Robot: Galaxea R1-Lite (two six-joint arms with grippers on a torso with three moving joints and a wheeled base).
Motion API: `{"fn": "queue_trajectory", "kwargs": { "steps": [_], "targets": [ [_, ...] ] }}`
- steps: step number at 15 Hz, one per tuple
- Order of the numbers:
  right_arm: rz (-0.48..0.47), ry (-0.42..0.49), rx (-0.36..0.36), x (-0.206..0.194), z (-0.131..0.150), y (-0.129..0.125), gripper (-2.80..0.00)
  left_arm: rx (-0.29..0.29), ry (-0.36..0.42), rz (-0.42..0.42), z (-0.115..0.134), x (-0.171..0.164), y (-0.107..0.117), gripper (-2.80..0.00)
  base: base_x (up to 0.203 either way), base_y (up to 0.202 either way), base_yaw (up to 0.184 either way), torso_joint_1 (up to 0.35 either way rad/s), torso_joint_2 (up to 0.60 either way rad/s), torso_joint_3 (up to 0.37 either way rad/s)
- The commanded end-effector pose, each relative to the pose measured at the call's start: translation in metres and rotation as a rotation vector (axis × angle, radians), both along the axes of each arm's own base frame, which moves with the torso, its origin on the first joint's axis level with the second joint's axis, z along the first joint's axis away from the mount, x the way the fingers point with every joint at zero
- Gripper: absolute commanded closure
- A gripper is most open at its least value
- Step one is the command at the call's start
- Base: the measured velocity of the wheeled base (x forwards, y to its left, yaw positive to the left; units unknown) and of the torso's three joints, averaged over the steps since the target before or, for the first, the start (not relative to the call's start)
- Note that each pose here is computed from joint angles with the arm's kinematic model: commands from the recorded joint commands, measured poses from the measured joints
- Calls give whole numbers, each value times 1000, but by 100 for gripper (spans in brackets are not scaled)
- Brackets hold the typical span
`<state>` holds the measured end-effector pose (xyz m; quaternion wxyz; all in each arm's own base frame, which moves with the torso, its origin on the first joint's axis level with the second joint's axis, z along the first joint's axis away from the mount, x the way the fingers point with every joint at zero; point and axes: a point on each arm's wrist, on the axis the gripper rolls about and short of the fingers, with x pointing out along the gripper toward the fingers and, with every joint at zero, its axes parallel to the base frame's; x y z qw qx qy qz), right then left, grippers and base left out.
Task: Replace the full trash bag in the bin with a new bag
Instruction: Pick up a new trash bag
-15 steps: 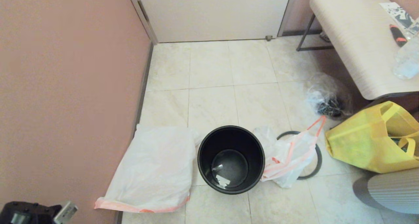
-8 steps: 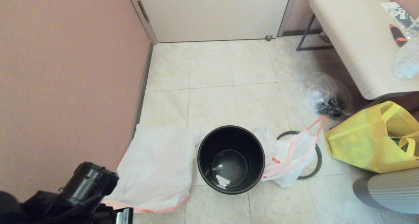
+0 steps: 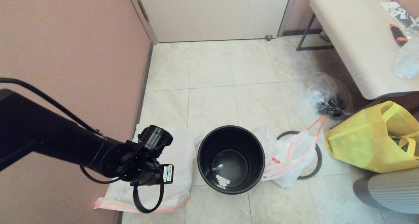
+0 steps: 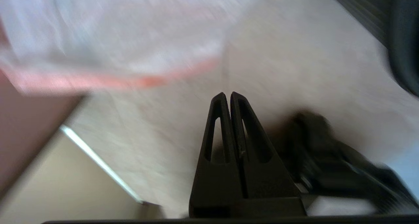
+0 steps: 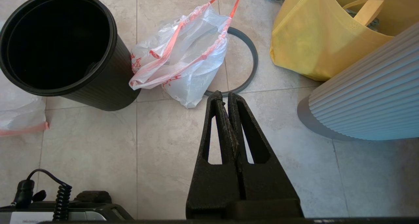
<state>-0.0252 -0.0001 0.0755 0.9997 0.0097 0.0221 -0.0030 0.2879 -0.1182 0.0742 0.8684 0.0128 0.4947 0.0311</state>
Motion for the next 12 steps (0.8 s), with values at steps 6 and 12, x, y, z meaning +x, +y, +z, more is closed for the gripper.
{"fn": "queue_trajectory", "kwargs": {
  "steps": [6, 12],
  "targets": [
    [-1, 2, 0, 0, 0, 0, 0, 40, 18, 54, -60, 85, 7, 0, 0, 0, 0, 0, 0, 0],
    [-1, 2, 0, 0, 0, 0, 0, 22, -51, -26, -64, 109, 2, -280, 0, 0, 0, 0, 0, 0]
  ]
}}
